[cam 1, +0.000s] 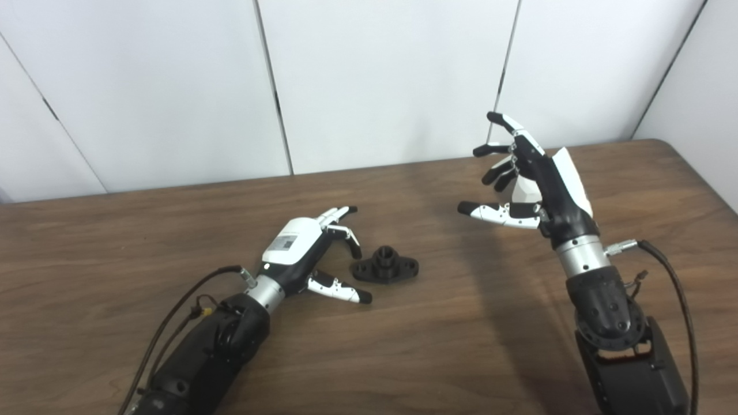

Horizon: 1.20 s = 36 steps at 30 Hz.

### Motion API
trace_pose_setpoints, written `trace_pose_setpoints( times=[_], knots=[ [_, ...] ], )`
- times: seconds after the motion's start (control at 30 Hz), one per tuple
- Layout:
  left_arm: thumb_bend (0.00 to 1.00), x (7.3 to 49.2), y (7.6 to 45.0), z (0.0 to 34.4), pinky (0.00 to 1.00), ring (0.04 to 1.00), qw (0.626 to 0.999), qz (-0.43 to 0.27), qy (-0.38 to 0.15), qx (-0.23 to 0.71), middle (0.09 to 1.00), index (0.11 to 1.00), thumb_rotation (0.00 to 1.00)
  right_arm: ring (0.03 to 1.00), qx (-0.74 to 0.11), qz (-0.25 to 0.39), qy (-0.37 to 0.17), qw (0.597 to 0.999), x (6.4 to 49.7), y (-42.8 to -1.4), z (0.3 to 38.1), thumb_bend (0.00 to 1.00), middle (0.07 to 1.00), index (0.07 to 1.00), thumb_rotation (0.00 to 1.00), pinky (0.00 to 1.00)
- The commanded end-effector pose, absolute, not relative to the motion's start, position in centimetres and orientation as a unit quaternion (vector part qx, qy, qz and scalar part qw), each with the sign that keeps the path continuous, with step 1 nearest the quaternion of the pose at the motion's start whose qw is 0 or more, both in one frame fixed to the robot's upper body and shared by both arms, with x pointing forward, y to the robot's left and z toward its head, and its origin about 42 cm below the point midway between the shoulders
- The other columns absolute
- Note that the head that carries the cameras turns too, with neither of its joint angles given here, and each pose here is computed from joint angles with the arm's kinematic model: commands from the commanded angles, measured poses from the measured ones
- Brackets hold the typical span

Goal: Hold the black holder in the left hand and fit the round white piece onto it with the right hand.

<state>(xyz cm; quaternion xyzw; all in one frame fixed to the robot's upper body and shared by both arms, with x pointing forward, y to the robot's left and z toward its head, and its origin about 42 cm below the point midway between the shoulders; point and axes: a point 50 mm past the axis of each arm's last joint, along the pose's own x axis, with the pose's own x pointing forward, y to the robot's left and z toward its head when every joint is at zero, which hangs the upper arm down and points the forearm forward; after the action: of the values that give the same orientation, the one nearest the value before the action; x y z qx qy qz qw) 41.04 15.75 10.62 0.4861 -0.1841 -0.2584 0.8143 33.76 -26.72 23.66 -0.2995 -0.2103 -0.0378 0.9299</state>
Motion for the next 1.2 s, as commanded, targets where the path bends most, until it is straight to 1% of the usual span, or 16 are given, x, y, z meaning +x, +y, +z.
trace_pose_setpoints(
  times=[0.0,0.17,0.37,0.57,0.67,0.7,0.77,0.83,0.9,1.03,1.17],
  knots=[
    [1.00,38.5,16.4,6.0,0.84,0.953,0.794,-0.307,-0.111,0.513,0.958,0.669,0.32,0.515,-0.301,-0.042,-0.248,0.920,34.4,-26.5,25.7,0.60,0.694,0.906,0.18,0.40],
    [1.00,38.7,16.0,6.3,0.82,0.950,0.803,-0.281,-0.129,0.510,0.964,0.686,0.30,0.513,-0.303,-0.043,-0.250,0.919,34.4,-26.4,25.8,0.60,0.693,0.908,0.19,0.40],
    [1.00,39.9,16.9,9.0,0.84,0.966,0.806,-0.258,-0.146,0.513,0.965,0.682,0.30,0.507,-0.305,-0.043,-0.250,0.918,34.5,-26.7,25.8,0.59,0.693,0.911,0.20,0.40],
    [1.00,40.4,17.5,12.2,0.85,0.971,0.795,-0.247,-0.171,0.527,0.965,0.670,0.27,0.506,-0.301,-0.043,-0.251,0.919,34.6,-26.5,25.8,0.60,0.693,0.910,0.20,0.40],
    [1.00,40.6,17.9,13.4,0.85,0.975,0.789,-0.245,-0.180,0.535,0.968,0.672,0.29,0.504,-0.302,-0.045,-0.251,0.918,34.7,-26.5,25.8,0.59,0.692,0.909,0.19,0.39],
    [1.00,40.6,18.0,14.1,0.86,0.979,0.785,-0.242,-0.182,0.541,0.970,0.675,0.31,0.501,-0.303,-0.044,-0.252,0.918,34.7,-26.5,25.8,0.59,0.691,0.908,0.18,0.39],
    [1.00,40.7,18.2,15.0,0.88,0.988,0.779,-0.236,-0.185,0.550,0.978,0.680,0.31,0.488,-0.303,-0.044,-0.254,0.918,34.8,-26.6,25.8,0.59,0.687,0.906,0.17,0.38],
    [1.00,40.8,18.4,15.9,0.88,0.996,0.775,-0.228,-0.191,0.557,0.976,0.677,0.32,0.490,-0.304,-0.045,-0.253,0.917,34.8,-26.6,25.8,0.59,0.687,0.905,0.19,0.38],
    [1.00,40.9,18.4,16.7,0.90,0.999,0.773,-0.223,-0.192,0.562,0.979,0.679,0.32,0.498,-0.301,-0.044,-0.253,0.918,34.8,-26.5,25.8,0.59,0.689,0.906,0.20,0.39],
    [1.00,41.1,18.1,16.7,0.94,1.000,0.778,-0.212,-0.198,0.557,0.977,0.672,0.30,0.506,-0.298,-0.043,-0.252,0.920,34.8,-26.3,25.7,0.60,0.691,0.904,0.19,0.40],
    [1.00,41.2,17.6,16.1,0.95,1.000,0.782,-0.205,-0.199,0.553,0.978,0.666,0.30,0.504,-0.298,-0.042,-0.253,0.919,34.6,-26.2,25.7,0.59,0.692,0.906,0.18,0.39]
  ],
)
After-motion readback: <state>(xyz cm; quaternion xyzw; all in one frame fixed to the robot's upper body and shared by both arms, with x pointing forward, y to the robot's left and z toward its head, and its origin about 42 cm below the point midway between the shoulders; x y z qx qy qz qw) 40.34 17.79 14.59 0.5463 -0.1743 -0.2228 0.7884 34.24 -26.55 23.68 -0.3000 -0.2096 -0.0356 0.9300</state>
